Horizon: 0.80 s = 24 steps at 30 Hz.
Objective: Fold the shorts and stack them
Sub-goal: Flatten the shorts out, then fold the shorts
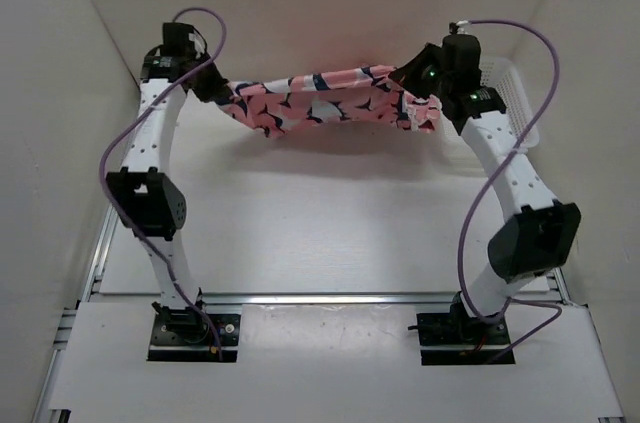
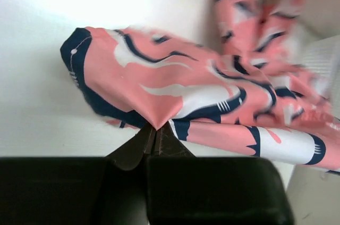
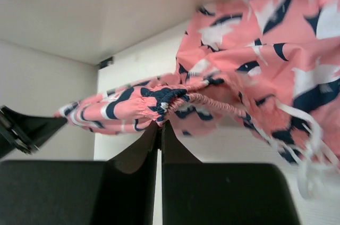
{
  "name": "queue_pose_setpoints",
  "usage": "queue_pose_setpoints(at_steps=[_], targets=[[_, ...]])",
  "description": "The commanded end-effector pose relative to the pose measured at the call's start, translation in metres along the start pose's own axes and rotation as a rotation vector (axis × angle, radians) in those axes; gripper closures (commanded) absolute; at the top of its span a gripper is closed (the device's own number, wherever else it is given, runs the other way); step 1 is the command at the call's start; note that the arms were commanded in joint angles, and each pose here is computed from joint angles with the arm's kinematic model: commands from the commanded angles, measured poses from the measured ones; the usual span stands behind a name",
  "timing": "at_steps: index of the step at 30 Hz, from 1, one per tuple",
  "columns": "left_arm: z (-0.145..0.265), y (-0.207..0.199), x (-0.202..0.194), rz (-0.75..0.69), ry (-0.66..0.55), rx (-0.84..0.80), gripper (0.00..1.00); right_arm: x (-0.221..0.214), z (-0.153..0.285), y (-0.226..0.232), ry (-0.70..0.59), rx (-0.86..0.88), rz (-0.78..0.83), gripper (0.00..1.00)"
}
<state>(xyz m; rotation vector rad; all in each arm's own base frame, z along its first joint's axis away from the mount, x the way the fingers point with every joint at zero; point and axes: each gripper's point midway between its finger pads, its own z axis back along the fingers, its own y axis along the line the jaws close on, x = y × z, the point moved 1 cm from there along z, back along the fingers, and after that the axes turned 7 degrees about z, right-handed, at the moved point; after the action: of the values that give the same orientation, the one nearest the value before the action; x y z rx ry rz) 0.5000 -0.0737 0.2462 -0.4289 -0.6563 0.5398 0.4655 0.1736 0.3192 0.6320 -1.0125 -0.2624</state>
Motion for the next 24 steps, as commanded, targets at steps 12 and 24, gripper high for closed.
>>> queue_pose_setpoints(at_steps=[12,24], targets=[[0.064,0.097,-0.151,-0.069,0.175,0.183,0.09,-0.233,0.122,-0.117,0.419,-0.22,0.044,1.0],[0.053,0.175,-0.202,0.115,0.263,0.429,0.06,-0.25,0.135,-0.15,0.446,-0.344,-0.002,1.0]])
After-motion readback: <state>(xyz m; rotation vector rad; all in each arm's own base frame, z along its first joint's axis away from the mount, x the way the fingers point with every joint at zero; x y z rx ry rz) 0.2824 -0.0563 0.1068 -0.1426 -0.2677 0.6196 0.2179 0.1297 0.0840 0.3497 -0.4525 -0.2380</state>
